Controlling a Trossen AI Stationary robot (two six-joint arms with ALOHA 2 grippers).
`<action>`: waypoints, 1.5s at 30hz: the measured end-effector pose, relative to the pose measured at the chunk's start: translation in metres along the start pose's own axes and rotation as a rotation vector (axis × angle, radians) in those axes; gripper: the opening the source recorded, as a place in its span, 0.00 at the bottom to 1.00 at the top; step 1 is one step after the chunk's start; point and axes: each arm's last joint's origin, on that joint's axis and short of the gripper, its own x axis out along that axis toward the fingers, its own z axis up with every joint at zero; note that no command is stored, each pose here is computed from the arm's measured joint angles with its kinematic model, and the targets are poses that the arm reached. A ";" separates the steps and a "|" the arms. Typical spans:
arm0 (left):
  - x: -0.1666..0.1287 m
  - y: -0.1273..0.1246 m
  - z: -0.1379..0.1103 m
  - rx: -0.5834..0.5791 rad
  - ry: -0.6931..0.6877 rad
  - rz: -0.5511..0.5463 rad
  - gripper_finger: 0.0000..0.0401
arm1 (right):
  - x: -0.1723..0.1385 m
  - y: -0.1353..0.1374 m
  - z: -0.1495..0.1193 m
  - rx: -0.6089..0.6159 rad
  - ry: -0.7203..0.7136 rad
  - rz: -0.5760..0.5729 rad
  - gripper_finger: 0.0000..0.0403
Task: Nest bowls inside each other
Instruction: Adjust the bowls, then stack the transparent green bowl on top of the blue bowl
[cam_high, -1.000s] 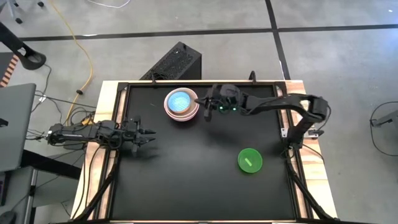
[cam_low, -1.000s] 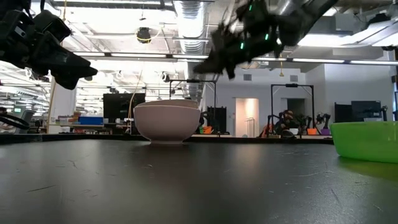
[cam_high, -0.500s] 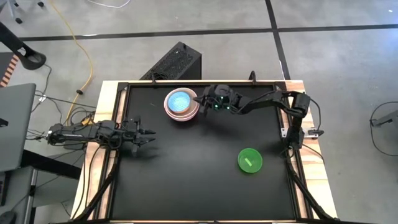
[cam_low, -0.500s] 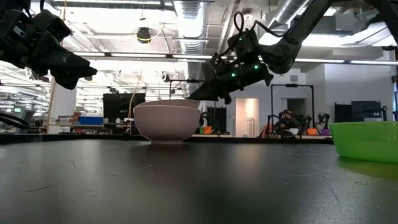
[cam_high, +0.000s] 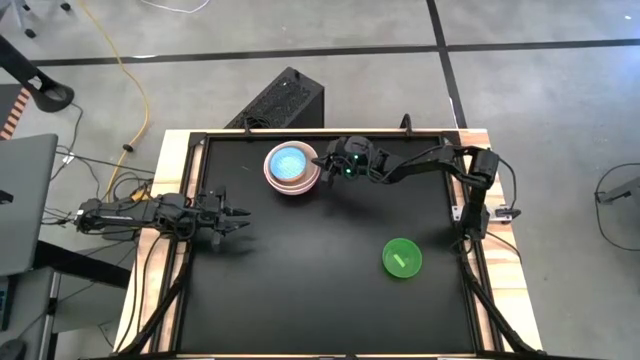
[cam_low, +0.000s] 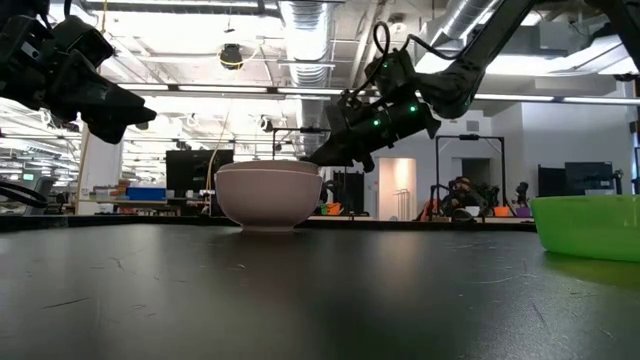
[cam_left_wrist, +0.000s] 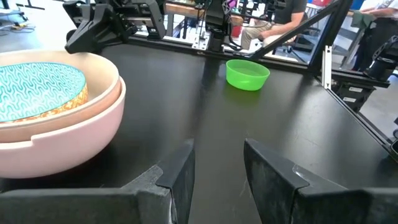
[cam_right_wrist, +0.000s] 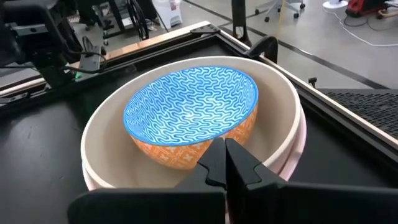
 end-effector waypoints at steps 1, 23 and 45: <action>0.000 0.000 0.000 0.000 0.000 0.000 0.32 | 0.000 0.000 0.000 0.003 0.001 0.000 0.02; 0.000 0.000 0.000 0.001 0.000 0.000 0.32 | -0.040 0.034 0.036 0.066 0.065 0.158 0.02; 0.000 -0.001 0.008 0.082 -0.095 0.018 0.32 | -0.225 0.202 -0.032 0.653 0.988 -0.185 0.02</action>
